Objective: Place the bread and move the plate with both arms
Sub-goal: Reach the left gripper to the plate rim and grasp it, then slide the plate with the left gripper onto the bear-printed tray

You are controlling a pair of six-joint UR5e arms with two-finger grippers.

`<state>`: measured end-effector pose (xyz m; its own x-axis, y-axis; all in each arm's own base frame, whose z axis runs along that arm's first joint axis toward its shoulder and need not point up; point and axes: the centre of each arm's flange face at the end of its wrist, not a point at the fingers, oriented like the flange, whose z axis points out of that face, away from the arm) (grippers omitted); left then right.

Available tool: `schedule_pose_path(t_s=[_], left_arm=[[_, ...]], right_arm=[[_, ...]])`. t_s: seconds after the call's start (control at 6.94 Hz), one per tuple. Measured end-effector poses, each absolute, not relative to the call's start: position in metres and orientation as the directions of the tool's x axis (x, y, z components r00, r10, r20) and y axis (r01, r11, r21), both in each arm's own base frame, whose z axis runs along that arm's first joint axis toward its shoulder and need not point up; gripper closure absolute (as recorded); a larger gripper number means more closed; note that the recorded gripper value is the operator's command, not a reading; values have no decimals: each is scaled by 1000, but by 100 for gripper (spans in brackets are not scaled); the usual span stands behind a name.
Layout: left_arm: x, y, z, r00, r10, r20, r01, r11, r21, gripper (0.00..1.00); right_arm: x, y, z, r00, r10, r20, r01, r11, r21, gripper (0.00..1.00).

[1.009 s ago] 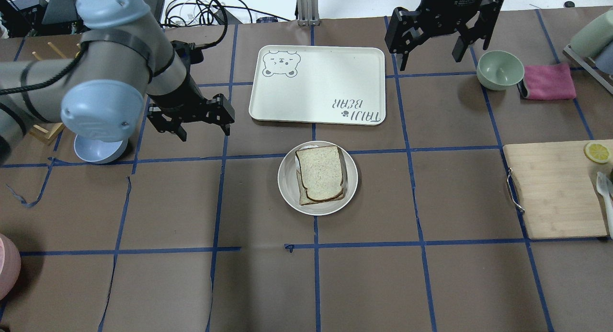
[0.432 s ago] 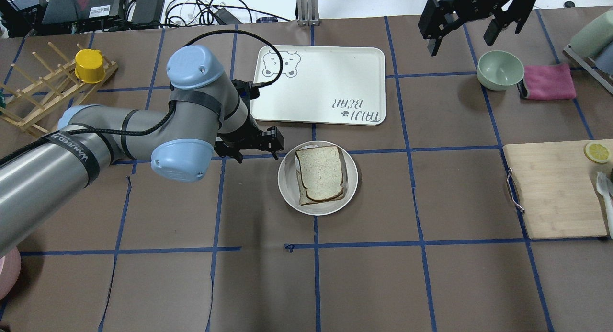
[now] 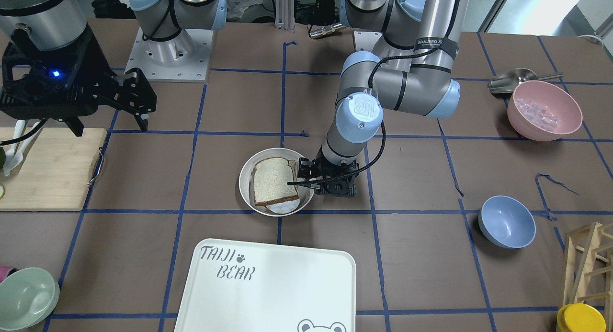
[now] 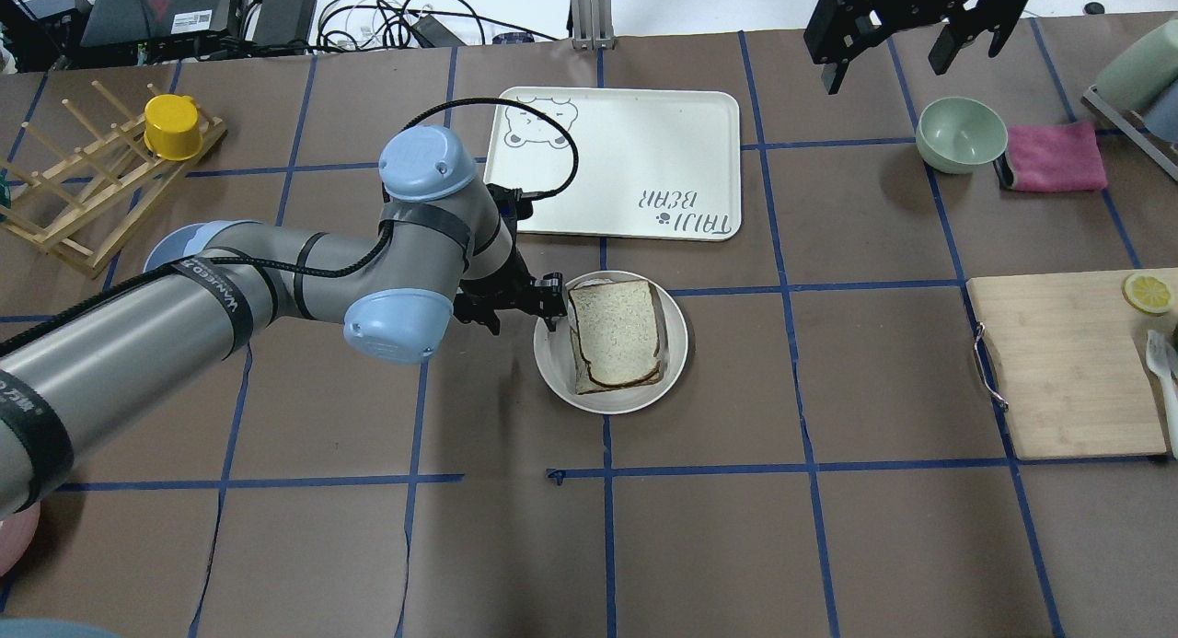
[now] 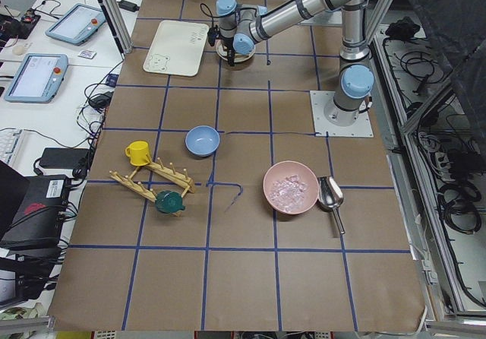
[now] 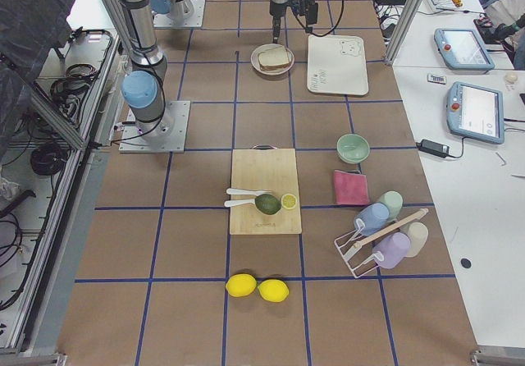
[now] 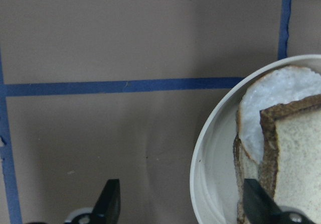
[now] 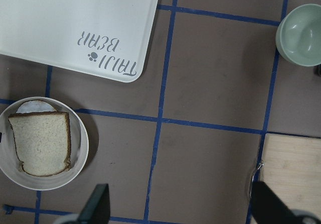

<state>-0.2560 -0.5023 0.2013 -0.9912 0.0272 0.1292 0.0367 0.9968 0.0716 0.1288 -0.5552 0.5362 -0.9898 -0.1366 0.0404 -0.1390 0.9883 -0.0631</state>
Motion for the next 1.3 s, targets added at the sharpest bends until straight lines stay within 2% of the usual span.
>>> schedule_pose_path(t_s=[0.14, 0.29, 0.72, 1.3], left_arm=[[-258, -502, 193, -991, 32, 128, 43, 996, 84, 73], [-260, -502, 186, -991, 33, 129, 46, 994, 96, 100], [-262, -506, 181, -990, 44, 132, 57, 994, 98, 100], [-260, -543, 250, -983, 46, 179, 56, 997, 53, 100]], right_arm=[[127, -555, 536, -990, -134, 41, -136, 989, -63, 0], [127, -555, 535, -990, -133, 40, -136, 989, -62, 0], [125, -556, 533, -990, -132, 39, -134, 989, -55, 0], [125, -555, 526, -991, -131, 37, -133, 990, -42, 0]])
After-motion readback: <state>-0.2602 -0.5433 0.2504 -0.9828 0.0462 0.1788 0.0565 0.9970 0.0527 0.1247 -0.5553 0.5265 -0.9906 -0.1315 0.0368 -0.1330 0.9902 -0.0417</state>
